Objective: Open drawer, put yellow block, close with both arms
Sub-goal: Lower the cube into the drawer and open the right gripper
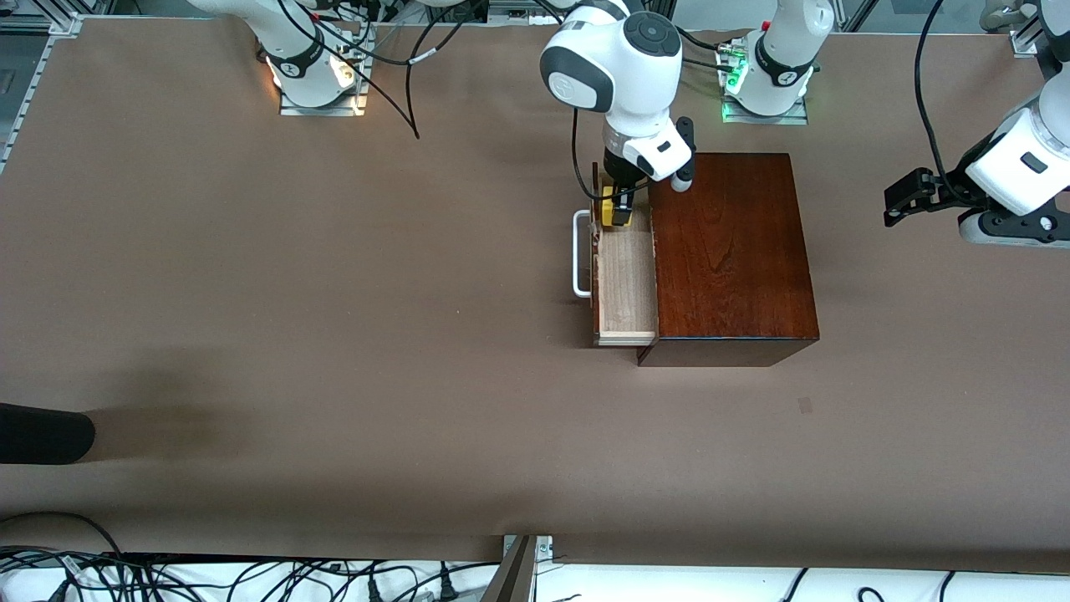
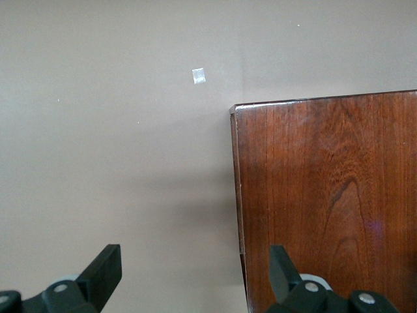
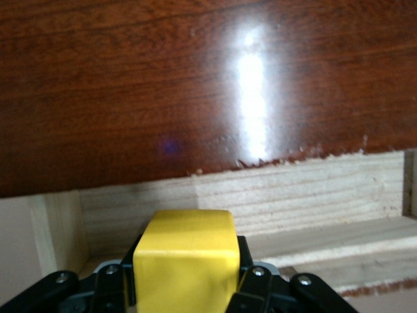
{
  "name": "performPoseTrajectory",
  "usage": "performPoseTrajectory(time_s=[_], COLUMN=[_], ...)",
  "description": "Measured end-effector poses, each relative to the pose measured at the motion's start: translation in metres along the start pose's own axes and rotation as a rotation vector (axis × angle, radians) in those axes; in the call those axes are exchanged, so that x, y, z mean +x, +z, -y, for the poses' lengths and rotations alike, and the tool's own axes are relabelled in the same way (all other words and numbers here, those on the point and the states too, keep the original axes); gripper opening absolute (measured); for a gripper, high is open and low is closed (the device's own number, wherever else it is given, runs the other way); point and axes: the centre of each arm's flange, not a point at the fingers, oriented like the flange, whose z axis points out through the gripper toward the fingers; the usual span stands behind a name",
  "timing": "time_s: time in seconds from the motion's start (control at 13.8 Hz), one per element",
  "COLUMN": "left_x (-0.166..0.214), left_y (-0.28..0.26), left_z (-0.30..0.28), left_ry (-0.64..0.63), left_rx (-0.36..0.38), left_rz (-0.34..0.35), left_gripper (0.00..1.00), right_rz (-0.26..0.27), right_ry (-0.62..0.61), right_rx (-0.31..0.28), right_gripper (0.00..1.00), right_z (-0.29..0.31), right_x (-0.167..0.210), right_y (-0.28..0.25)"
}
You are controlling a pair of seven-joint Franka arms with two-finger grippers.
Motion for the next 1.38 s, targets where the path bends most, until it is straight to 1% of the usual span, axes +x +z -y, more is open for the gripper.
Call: performPoseTrajectory(time_s=[0.22, 0.44, 0.87, 1.38], left_x=[0.000, 0.000, 0.000, 0.000], left_y=[0.000, 0.000, 0.000, 0.000], left_z=[0.000, 0.000, 0.000, 0.000], left_ry=[0.000, 0.000, 0.000, 0.000], left_rx=[0.000, 0.000, 0.000, 0.000], left_rz=[0.000, 0.000, 0.000, 0.000], left_gripper=[1.00, 1.00, 1.00, 1.00], right_rz=[-0.020, -0.025, 0.004, 0.029], right_ry=[-0.004, -0.006, -0.025, -0.032], right_rx=[-0.007, -0.013, -0.031, -0.025], right_gripper=[0.56, 0.56, 0.56, 0.56], right_z=[0.002, 0.002, 0.005, 0.007], right_x=[0.004, 0.005, 0.005, 0.004], right_y=[0.005, 0.007, 0.023, 0.043])
